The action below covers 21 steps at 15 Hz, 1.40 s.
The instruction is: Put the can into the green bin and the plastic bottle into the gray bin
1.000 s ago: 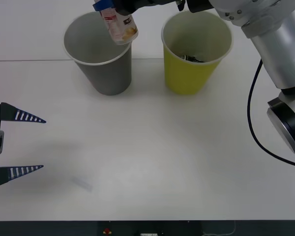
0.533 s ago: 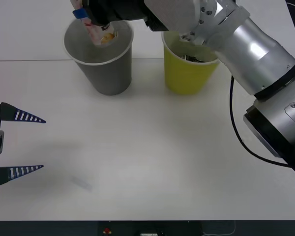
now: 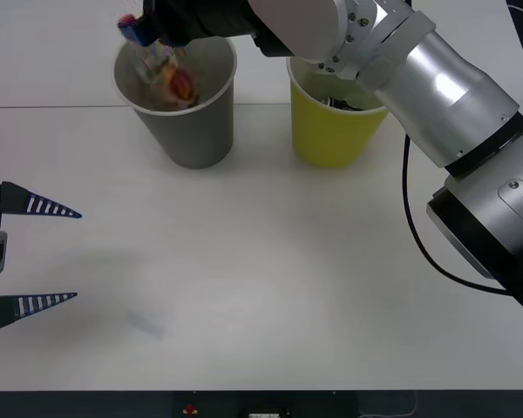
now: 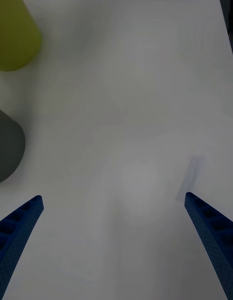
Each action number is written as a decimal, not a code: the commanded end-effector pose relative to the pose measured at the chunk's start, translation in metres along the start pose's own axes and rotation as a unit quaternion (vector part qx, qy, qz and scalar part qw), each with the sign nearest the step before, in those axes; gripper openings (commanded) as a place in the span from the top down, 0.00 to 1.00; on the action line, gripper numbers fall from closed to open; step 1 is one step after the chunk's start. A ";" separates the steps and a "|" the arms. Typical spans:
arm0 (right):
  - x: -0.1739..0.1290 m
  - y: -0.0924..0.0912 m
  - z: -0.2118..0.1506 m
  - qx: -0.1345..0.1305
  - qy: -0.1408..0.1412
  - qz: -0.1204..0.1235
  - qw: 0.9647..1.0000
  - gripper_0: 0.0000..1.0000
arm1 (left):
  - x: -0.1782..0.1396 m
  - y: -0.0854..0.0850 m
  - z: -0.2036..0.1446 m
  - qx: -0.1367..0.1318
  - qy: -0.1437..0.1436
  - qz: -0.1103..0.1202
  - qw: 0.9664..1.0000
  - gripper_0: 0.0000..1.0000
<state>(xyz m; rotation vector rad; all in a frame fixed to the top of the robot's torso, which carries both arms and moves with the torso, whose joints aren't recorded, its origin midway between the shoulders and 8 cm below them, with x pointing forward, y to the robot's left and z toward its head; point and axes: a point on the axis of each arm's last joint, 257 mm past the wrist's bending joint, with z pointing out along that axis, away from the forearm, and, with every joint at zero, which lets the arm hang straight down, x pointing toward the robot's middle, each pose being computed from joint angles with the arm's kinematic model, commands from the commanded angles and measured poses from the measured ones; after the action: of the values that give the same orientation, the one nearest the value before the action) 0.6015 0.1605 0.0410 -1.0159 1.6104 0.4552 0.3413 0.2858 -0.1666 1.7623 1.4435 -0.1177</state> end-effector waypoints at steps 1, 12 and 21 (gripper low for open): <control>-0.004 -0.005 -0.006 0.001 -0.005 0.001 1.000 0.00 | 0.000 0.000 0.000 0.000 0.000 0.000 1.000 0.00; 0.018 -0.005 -0.136 -0.034 0.009 -0.043 0.998 0.00 | 0.000 0.000 0.000 0.000 0.000 0.000 1.000 0.00; 0.114 0.024 -0.260 -0.084 -0.040 -0.094 0.991 0.00 | 0.000 0.000 0.000 0.000 0.000 0.000 1.000 0.00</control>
<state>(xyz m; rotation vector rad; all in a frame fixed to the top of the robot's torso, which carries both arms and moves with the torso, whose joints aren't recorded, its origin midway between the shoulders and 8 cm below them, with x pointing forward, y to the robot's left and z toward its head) 0.4342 -0.0537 0.0127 -1.2378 1.4240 0.5010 0.3413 0.2858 -0.1666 1.7623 1.4435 -0.1176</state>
